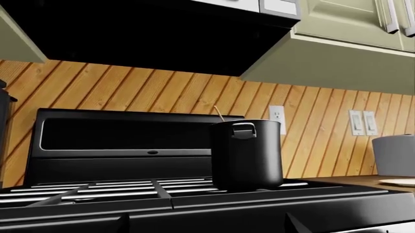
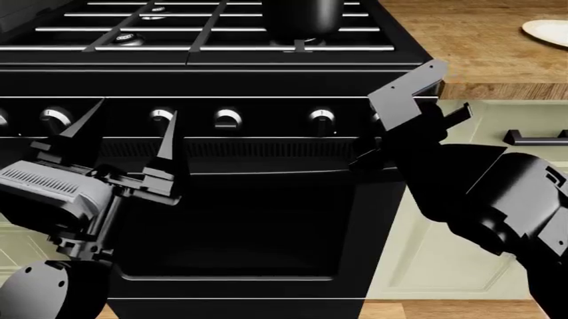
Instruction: Frozen meat rests on a plate on the counter. Retrieve the meat and place it in a pot on a burner. Then turn the burner on.
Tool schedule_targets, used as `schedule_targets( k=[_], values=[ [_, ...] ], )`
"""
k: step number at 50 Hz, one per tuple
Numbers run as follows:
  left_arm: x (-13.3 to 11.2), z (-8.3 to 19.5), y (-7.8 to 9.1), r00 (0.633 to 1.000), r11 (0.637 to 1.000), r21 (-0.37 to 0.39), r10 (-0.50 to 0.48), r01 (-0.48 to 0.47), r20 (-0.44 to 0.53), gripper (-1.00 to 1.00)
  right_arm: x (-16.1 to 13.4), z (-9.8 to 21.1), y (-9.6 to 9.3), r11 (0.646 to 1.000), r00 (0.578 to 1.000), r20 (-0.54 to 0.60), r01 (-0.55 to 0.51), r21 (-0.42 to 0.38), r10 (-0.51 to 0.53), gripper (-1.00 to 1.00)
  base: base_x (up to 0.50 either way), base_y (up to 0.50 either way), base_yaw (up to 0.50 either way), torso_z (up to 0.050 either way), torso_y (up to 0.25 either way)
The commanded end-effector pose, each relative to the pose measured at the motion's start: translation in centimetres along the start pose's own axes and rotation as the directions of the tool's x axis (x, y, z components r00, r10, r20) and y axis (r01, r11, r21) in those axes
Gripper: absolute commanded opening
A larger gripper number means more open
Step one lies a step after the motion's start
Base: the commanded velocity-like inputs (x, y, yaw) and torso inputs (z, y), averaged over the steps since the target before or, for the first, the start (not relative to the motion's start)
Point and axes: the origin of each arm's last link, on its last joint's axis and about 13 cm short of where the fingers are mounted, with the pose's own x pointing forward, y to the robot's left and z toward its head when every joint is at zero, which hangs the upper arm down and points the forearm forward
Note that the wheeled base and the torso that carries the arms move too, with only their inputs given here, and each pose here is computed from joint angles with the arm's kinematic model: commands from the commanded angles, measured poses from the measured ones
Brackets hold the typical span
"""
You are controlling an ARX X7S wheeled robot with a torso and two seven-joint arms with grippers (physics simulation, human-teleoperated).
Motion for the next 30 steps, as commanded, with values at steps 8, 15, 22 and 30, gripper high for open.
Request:
schedule_targets(
  k=[8,15,22,30],
  values=[
    [0.0,0.0,0.0,1.000,1.000,0.002,0.000,0.000,0.001,1.00,-1.0,-0.8,1.1,0.993,0.993,-0.047,-0.109,0.052,0.112,1.00,0.00,0.00,0.00,0.000,0.001],
    [0.0,0.0,0.0,1.000,1.000,0.001,0.000,0.000,0.001,1.00,-1.5,-0.8,0.9,0.994,0.995,-0.046,-0.089,0.063,0.092,1.00,0.00,0.00,0.00,0.000,0.000],
    [0.0,0.0,0.0,1.000,1.000,0.000,-0.001,0.001,0.001,1.00,-2.2,-0.4,0.5,0.996,0.998,-0.023,-0.055,0.073,0.056,1.00,0.00,0.00,0.00,0.000,0.000],
    [-0.1,0.1,-0.1,1.000,1.000,-0.001,-0.003,0.003,0.003,1.00,-3.1,0.1,0.1,0.996,1.000,0.002,-0.026,0.080,0.026,1.00,0.00,0.00,0.00,0.000,0.000]
  ],
)
